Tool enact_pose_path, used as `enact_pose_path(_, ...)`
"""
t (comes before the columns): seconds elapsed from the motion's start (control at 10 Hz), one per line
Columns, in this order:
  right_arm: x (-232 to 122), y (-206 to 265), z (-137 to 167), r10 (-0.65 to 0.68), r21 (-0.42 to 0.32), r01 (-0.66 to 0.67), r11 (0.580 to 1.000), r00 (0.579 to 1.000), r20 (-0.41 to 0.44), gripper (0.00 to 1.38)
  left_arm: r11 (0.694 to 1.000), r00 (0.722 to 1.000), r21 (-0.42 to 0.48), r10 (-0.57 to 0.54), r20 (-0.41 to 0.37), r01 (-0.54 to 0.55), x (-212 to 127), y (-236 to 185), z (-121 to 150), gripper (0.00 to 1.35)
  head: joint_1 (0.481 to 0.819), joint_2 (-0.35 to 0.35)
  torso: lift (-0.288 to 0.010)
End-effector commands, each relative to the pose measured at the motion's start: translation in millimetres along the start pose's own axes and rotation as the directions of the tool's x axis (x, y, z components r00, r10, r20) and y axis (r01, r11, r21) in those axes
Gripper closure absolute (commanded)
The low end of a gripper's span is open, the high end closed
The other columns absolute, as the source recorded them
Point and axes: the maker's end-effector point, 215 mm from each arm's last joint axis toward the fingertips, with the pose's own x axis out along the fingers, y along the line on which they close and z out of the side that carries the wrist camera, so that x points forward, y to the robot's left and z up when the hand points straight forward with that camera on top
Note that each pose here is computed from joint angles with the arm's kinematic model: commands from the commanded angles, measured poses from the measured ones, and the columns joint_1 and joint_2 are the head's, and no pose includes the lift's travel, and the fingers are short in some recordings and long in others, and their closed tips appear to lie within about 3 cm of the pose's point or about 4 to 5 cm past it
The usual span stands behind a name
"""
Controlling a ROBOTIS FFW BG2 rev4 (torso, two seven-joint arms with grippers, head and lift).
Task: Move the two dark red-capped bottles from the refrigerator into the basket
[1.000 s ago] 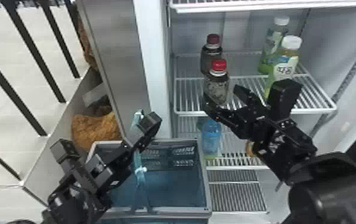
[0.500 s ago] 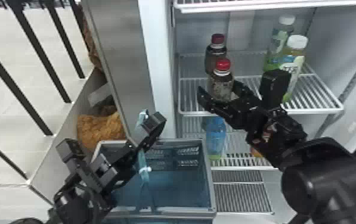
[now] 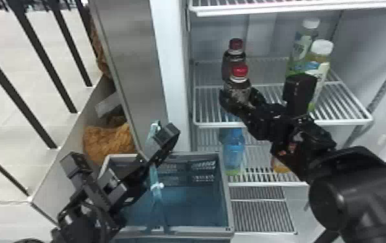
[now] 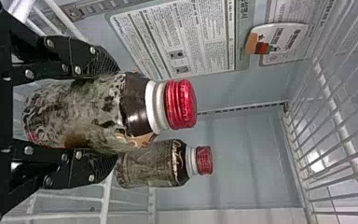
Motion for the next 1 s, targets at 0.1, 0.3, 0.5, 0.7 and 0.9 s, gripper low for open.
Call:
enact_pose_path(0.1, -6.7, -1.7, 5.9, -0.009, -0.010, 0.009, 1.000, 1.000, 0.013, 1.26, 1.000, 1.000, -0.002, -0.001, -0.002, 0.001, 0.9, 0.0, -1.3, 1.20, 0.689, 0.067, -0.034)
enact_pose_path(0.3, -27.6, -1.2, 22.0, -0.019, -0.009, 0.020, 1.000, 0.999, 0.048, 1.26, 1.000, 1.000, 0.000, -0.001, 0.000, 0.001, 0.9, 0.0, -0.7, 1.20, 0.687, 0.060, -0.034)
enact_pose_path(0.5, -53.1, 10.2, 28.7, -0.008, 0.003, 0.008, 1.000, 0.999, 0.047, 1.26, 1.000, 1.000, -0.001, -0.004, 0.001, 0.004, 1.4, -0.4, -0.7, 1.20, 0.685, 0.052, -0.034)
enact_pose_path(0.7, -76.7, 30.0, 26.3, 0.022, 0.034, -0.023, 0.999, 0.999, 0.031, 1.26, 1.000, 1.000, -0.001, -0.008, 0.001, 0.008, 2.8, -1.3, -0.7, 1.20, 0.694, 0.050, -0.034)
enact_pose_path(0.9, -98.4, 53.6, 18.5, 0.061, 0.078, -0.061, 0.995, 0.998, 0.004, 1.26, 1.000, 1.000, -0.002, -0.008, 0.002, 0.008, 3.0, -1.4, -0.8, 1.20, 0.695, 0.058, -0.034)
